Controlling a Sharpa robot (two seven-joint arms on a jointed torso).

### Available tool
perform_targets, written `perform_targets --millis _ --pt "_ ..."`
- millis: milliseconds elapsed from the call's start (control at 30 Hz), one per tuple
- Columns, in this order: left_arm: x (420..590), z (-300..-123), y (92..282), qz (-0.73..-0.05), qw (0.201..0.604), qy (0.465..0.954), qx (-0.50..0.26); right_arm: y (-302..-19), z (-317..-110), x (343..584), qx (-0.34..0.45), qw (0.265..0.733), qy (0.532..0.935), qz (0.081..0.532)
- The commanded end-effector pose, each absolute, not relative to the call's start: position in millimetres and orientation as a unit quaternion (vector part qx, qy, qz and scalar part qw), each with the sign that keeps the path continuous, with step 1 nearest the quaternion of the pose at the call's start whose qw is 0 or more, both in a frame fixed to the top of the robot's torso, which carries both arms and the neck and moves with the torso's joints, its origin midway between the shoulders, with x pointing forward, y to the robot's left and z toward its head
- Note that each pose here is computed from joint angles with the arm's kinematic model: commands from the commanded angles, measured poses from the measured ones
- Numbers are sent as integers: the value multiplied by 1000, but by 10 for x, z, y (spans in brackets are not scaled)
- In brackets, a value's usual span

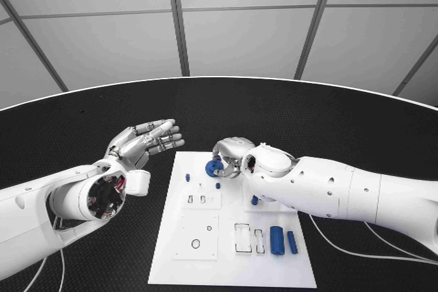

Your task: Assemble the parts on the task board

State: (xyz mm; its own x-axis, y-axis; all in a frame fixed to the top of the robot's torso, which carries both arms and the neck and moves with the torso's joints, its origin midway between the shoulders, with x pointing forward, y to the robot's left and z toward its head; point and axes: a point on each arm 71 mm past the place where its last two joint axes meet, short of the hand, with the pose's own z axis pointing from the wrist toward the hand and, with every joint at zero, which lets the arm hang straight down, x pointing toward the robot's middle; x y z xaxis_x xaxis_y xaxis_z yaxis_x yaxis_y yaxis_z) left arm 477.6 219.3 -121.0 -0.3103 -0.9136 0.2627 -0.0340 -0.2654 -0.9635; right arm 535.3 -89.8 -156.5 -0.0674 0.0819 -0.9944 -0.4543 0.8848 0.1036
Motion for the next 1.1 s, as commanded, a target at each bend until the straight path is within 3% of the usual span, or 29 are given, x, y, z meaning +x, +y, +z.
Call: perform_targets --millis 33,700,933,1100 --pt "4776 -1210 2193 -638 345 498 -475 -902 -1566 5352 -133 669 703 200" --pt "4780 -1212 2198 -637 345 498 -476 -985 -1595 5353 -128 658 718 188" --pt "4786 -1214 2204 -637 346 498 -476 -1129 -1506 5259 -111 686 687 212" --pt "4797 -1217 2229 -636 348 497 -477 -1428 -1411 5118 -82 703 659 253"
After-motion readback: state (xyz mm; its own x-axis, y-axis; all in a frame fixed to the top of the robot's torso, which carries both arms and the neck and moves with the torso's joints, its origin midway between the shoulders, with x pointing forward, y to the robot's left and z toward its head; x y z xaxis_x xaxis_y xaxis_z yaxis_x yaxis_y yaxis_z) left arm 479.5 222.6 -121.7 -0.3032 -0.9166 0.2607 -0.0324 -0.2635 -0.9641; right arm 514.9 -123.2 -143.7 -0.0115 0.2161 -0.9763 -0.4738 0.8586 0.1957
